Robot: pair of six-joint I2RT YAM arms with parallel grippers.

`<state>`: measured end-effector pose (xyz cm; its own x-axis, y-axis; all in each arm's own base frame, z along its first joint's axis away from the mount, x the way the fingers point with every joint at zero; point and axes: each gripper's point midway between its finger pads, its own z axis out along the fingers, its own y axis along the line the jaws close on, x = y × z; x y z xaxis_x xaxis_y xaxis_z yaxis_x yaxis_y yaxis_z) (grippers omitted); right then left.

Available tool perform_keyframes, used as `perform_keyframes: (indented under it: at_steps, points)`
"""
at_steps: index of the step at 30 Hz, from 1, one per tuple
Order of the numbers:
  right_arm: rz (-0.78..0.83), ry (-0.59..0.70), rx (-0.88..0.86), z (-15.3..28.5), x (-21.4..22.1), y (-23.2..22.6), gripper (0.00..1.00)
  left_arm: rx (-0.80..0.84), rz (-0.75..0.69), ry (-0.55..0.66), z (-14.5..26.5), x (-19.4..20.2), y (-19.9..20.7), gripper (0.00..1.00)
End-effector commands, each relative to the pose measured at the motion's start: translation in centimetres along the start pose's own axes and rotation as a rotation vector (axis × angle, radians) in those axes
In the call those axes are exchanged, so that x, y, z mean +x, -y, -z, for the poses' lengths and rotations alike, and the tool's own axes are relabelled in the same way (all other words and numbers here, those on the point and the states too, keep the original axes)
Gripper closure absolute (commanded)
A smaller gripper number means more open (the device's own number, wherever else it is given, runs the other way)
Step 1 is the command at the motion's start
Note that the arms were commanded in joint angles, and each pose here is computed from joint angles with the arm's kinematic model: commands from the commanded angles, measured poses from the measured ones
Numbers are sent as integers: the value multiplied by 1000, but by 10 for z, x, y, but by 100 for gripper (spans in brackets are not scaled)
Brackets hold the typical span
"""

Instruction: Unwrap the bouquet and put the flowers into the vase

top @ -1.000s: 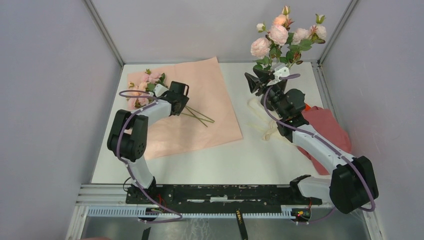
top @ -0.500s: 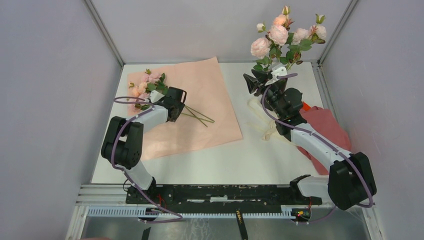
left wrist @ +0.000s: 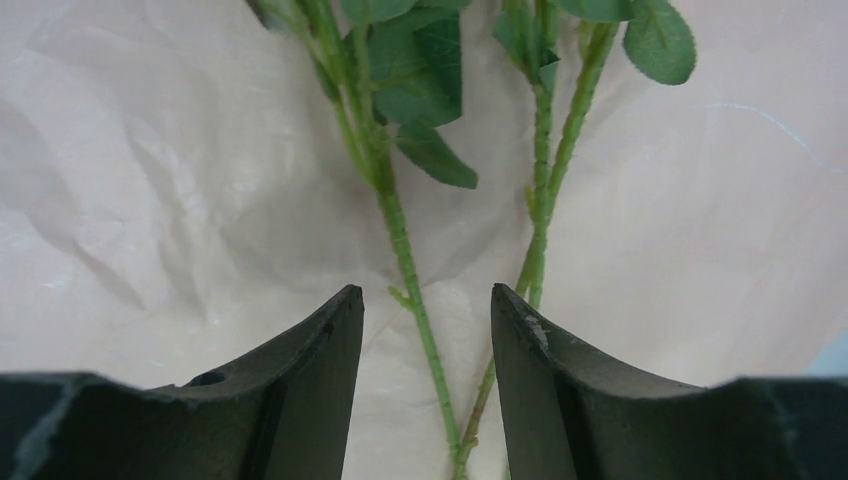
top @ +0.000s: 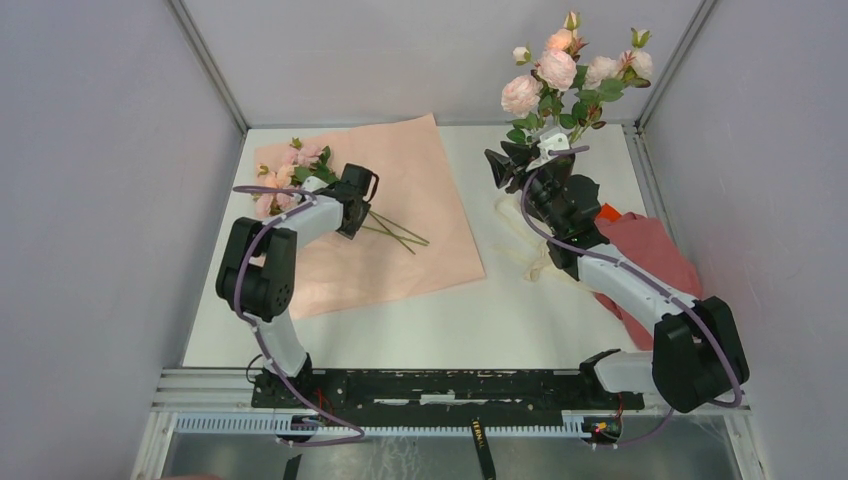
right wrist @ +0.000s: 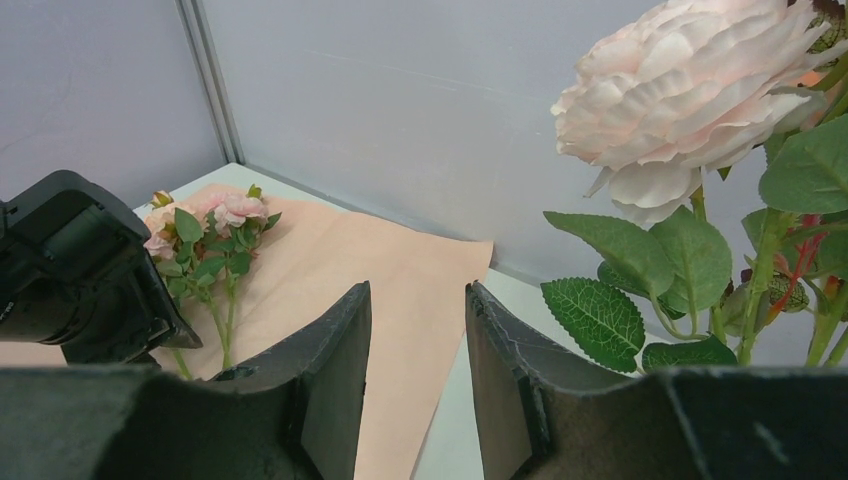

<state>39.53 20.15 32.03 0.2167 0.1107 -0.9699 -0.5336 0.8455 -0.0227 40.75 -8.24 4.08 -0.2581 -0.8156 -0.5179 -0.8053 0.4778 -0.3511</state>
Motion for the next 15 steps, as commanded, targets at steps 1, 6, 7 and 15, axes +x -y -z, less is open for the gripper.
perform_keyframes:
  at_steps: [1,6,7,15]
  points:
    - [17,64,19,-9,-25,4,55,-3,82,0,-1,-12,21,43]
    - [21,59,27,-10,-22,5,55,-81,107,-18,-9,-16,17,45]
    - [23,59,32,-10,-22,6,55,-94,107,-20,-11,-16,14,47]
    - [17,43,39,-13,-16,8,55,-109,113,-25,-8,-15,5,49]
